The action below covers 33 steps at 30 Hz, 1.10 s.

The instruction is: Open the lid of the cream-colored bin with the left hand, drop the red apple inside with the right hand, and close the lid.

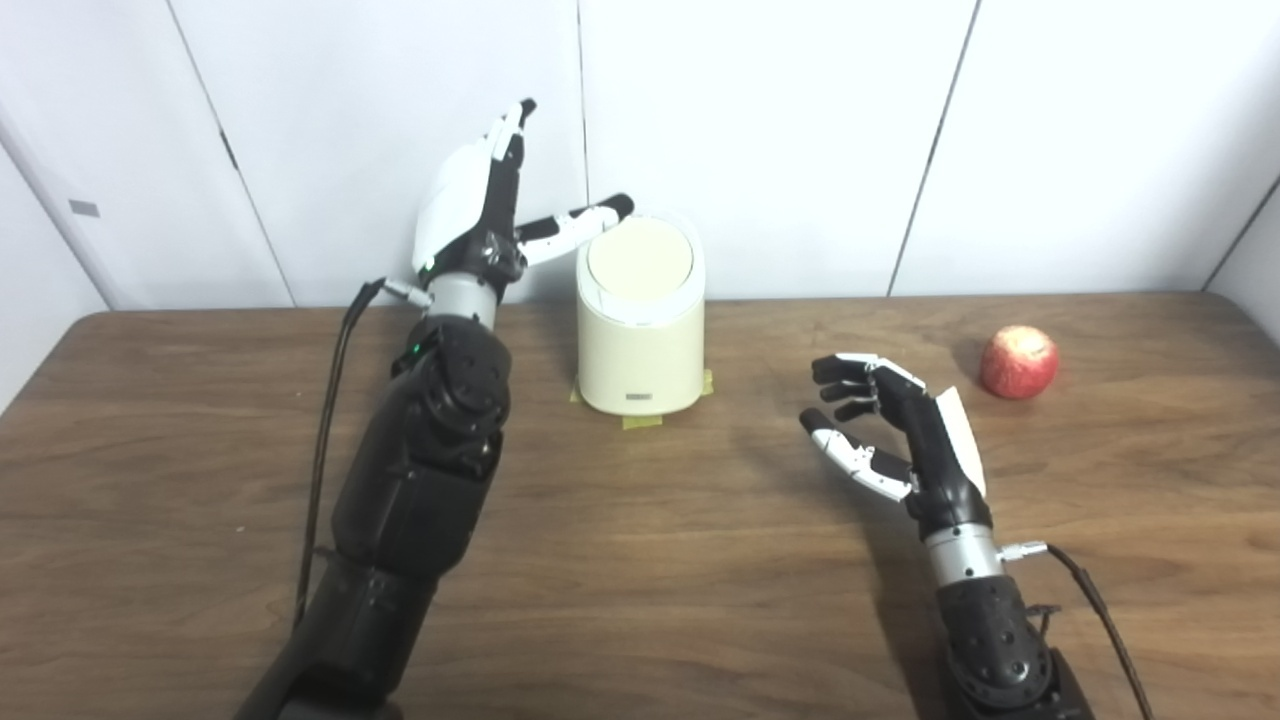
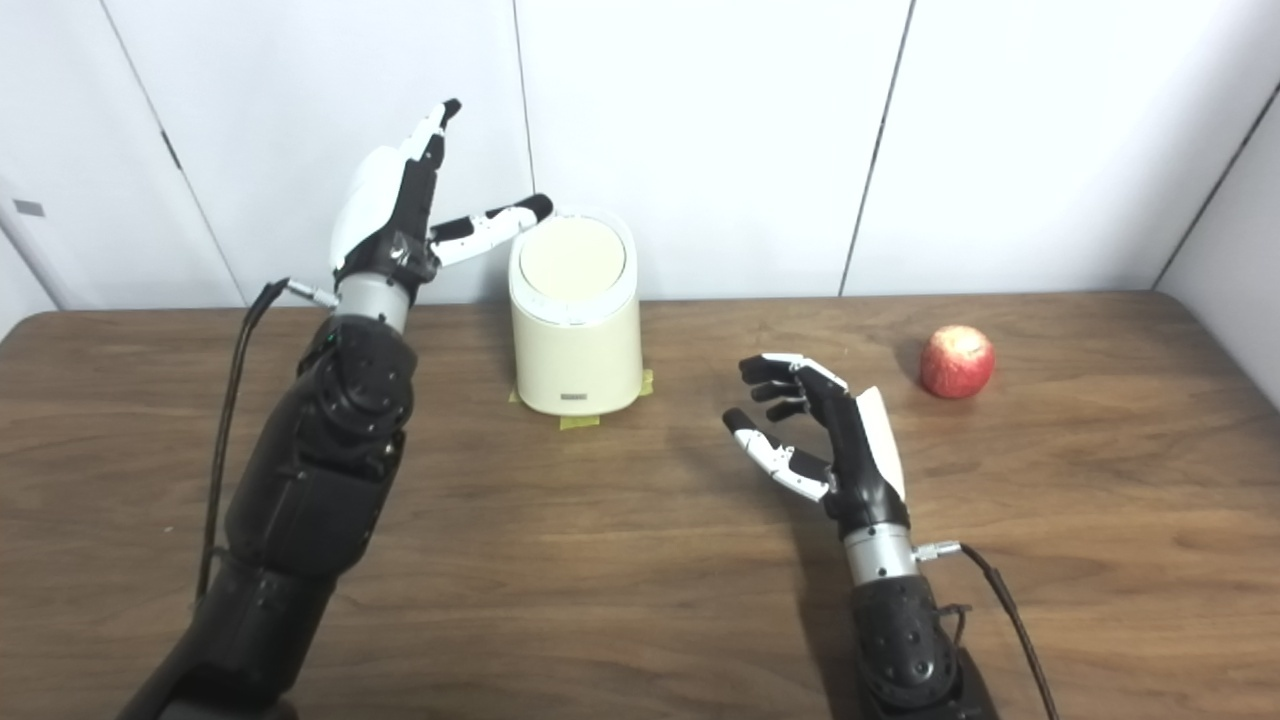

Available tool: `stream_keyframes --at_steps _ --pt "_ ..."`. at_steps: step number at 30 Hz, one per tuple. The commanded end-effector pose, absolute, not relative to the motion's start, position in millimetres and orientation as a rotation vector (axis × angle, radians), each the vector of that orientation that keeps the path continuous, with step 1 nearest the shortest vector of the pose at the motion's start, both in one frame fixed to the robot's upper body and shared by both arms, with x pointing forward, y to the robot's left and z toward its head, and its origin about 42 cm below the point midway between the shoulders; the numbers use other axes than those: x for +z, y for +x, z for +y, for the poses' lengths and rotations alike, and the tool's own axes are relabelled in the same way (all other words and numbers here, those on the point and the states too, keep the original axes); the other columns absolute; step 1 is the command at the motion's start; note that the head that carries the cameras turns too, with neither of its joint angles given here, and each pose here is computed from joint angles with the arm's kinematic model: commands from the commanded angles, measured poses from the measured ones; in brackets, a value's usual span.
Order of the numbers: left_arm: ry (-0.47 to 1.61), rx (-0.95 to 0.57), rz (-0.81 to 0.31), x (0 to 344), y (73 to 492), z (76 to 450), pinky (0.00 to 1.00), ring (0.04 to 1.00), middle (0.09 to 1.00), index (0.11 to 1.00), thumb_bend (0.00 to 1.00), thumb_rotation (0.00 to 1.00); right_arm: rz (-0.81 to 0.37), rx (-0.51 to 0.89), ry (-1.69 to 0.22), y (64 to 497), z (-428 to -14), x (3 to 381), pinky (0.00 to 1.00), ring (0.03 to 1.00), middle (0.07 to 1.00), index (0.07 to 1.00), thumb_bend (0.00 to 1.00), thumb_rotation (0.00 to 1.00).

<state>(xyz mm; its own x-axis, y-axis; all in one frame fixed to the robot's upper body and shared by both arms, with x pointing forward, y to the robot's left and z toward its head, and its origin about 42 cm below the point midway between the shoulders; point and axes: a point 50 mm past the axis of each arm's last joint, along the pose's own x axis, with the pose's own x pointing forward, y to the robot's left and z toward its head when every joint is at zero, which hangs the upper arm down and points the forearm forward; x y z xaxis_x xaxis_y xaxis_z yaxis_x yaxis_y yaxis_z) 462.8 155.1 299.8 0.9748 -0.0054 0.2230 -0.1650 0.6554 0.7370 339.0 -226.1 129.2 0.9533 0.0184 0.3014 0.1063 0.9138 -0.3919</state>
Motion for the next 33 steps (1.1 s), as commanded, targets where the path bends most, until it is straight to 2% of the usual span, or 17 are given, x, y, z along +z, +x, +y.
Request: stream_keyframes --at_steps 1,5,10,13,18,27,29,33 --pt "0.881 0.14 -0.308 339.5 475.3 148.7 1.0 1.0 1.0 1.0 0.92 0.5 -0.324 -0.042 -0.406 338.5 -219.8 131.6 0.53 0.624 0.659 0.652 0.29 0.32" --pt "0.929 0.125 -0.298 334.5 487.5 144.5 1.0 1.0 1.0 1.0 0.92 0.43 -0.324 -0.037 -0.42 338.3 -218.4 131.5 0.52 0.622 0.658 0.65 0.28 0.32" --pt "1.009 0.116 -0.272 324.1 498.5 143.2 1.0 1.0 1.0 1.0 0.95 0.43 -0.323 -0.037 -0.396 338.4 -216.0 129.8 0.52 0.614 0.653 0.647 0.29 0.28" --pt "1.032 0.11 -0.25 317.0 502.9 145.3 1.0 1.0 1.0 1.0 0.93 0.42 -0.33 -0.035 -0.407 338.8 -215.5 128.3 0.5 0.605 0.647 0.644 0.28 0.29" --pt "1.071 0.107 -0.209 307.8 509.2 149.4 1.0 1.0 1.0 1.0 0.91 0.48 -0.319 -0.042 -0.407 339.0 -214.6 127.2 0.51 0.609 0.65 0.646 0.28 0.32" --pt "1.113 0.077 -0.195 295.2 509.1 142.9 1.0 1.0 1.0 1.0 0.91 0.49 -0.318 -0.05 -0.392 340.4 -213.4 128.0 0.52 0.618 0.655 0.646 0.29 0.34" --pt "1.123 0.068 -0.18 293.2 508.4 141.1 1.0 1.0 1.0 1.0 0.91 0.46 -0.323 -0.049 -0.398 341.1 -213.5 128.1 0.53 0.621 0.656 0.647 0.28 0.33" --pt "1.115 0.055 -0.153 293.2 507.8 137.6 1.0 1.0 1.0 1.0 0.94 0.32 -0.33 -0.047 -0.393 342.5 -213.0 127.3 0.52 0.614 0.654 0.645 0.27 0.25"
